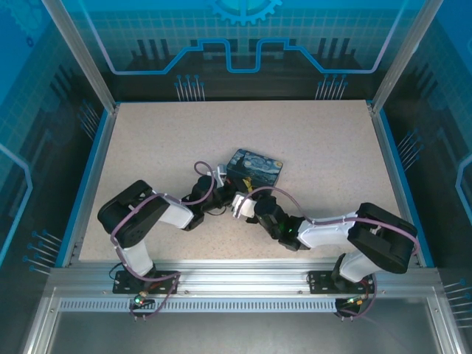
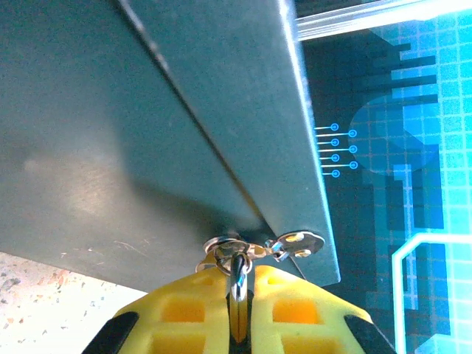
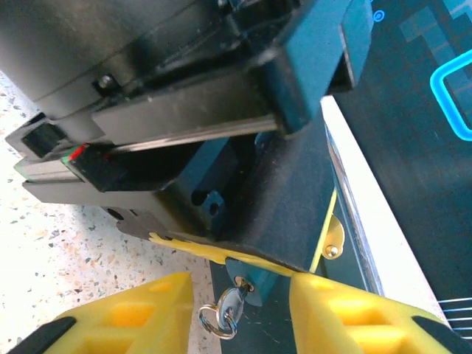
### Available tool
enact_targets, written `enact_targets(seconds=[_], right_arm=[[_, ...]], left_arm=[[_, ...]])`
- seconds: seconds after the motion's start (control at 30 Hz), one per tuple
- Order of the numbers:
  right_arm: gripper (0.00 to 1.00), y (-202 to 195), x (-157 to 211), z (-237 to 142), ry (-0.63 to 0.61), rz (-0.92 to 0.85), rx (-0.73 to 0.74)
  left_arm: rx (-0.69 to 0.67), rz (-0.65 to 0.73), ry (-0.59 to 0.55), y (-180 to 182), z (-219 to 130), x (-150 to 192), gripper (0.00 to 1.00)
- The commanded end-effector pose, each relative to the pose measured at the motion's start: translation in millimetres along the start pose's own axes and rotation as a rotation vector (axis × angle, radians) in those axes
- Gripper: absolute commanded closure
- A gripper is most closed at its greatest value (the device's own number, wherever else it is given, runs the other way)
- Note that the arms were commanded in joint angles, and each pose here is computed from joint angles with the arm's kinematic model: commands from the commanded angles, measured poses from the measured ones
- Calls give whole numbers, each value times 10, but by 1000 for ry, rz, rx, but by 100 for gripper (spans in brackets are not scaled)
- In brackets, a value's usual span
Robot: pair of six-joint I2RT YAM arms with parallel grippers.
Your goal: Unlock the padlock with the key
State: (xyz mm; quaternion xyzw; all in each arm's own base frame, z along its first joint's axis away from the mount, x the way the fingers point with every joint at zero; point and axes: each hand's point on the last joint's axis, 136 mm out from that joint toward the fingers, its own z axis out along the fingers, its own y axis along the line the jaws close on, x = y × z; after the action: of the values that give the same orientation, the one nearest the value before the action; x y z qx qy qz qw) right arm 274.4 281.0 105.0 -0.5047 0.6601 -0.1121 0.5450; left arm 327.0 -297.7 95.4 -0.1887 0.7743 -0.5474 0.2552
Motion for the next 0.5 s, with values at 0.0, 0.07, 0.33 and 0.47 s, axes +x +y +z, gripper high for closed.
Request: enact_targets(seconds=[0.0, 0.07, 0.33, 0.47], right_arm=[[64, -103, -135, 23, -28, 37, 45], [65, -119, -127, 33, -23, 40, 49], [67, -97, -37, 44, 27, -23, 43], [67, -74, -24, 24, 23, -31, 29]], left_arm=[[62, 6, -27, -202, -60, -65, 99], [61, 5, -27, -202, -62, -63, 99], [65, 5, -31, -218, -69, -75, 99], [64, 4, -27, -213, -62, -72, 99]])
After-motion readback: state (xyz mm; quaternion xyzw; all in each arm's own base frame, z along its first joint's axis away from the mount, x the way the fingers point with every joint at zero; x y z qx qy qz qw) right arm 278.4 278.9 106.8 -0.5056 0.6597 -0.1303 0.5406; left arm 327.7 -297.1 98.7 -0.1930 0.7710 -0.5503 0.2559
